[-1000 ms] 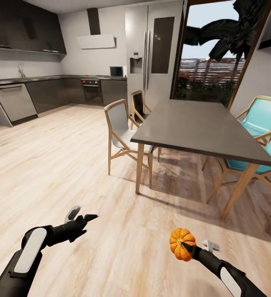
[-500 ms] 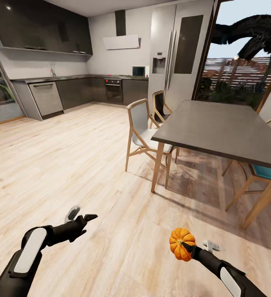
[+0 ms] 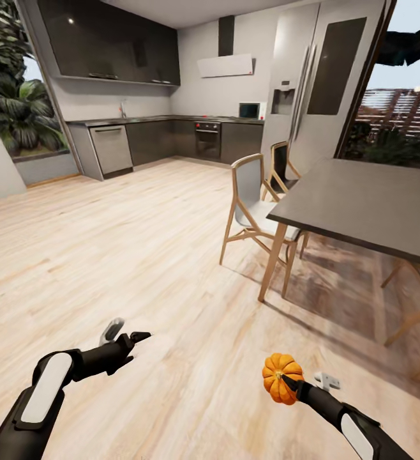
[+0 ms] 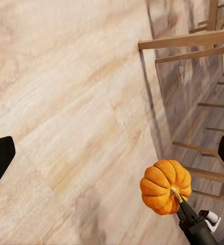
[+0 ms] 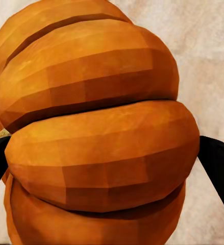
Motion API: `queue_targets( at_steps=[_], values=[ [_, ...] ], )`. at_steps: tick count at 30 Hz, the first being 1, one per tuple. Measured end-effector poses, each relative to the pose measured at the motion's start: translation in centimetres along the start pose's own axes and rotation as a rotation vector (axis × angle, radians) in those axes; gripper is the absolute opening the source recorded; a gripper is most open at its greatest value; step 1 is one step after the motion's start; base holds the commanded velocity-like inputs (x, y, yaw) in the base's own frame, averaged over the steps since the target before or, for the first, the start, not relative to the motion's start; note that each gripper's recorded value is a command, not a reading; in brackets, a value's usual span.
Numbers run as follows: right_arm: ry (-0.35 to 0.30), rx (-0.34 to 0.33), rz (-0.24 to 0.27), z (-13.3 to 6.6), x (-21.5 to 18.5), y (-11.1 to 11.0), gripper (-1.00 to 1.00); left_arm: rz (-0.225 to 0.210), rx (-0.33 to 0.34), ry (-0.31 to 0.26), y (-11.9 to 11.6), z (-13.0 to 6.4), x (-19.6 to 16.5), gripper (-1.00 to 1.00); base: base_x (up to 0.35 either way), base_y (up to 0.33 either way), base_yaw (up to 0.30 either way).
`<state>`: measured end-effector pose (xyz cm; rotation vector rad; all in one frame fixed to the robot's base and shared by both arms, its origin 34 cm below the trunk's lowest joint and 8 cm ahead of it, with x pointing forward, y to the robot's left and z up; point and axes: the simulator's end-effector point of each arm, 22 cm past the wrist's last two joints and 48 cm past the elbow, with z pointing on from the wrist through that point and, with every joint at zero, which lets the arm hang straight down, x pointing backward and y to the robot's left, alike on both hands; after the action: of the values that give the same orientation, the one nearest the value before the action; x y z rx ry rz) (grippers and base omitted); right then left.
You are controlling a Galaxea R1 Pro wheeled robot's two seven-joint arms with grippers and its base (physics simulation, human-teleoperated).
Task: Place each of the two pumpkins and all three candles from the living room inside a cabinet in the living room (use any cabinet), then make sure every cabinet is closed, and position the cauldron so it is next to a table in the living room.
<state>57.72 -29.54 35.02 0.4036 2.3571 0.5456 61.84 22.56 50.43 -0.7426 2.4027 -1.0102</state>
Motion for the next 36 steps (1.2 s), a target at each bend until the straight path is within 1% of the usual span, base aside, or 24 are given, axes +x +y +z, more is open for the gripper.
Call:
queue_targets(
  at_steps=[26,32,36],
  values=[
    [0.002,-0.004,0.003,0.14,0.23,0.33,-1.0,0.0,0.001,0.001,-0.06,0.06,0.07,1.0,0.0,0.002,0.296],
    [0.016,-0.001,-0.028,0.16,0.59,0.31,-1.0,0.0,0.0,0.001,-0.01,0.03,0.04,1.0,0.0,0.155,0.296],
    [0.018,-0.001,-0.033,0.17,0.63,0.32,-1.0,-0.001,-0.001,0.002,0.03,0.04,0.07,1.0,0.046,0.269,0.296]
  ],
)
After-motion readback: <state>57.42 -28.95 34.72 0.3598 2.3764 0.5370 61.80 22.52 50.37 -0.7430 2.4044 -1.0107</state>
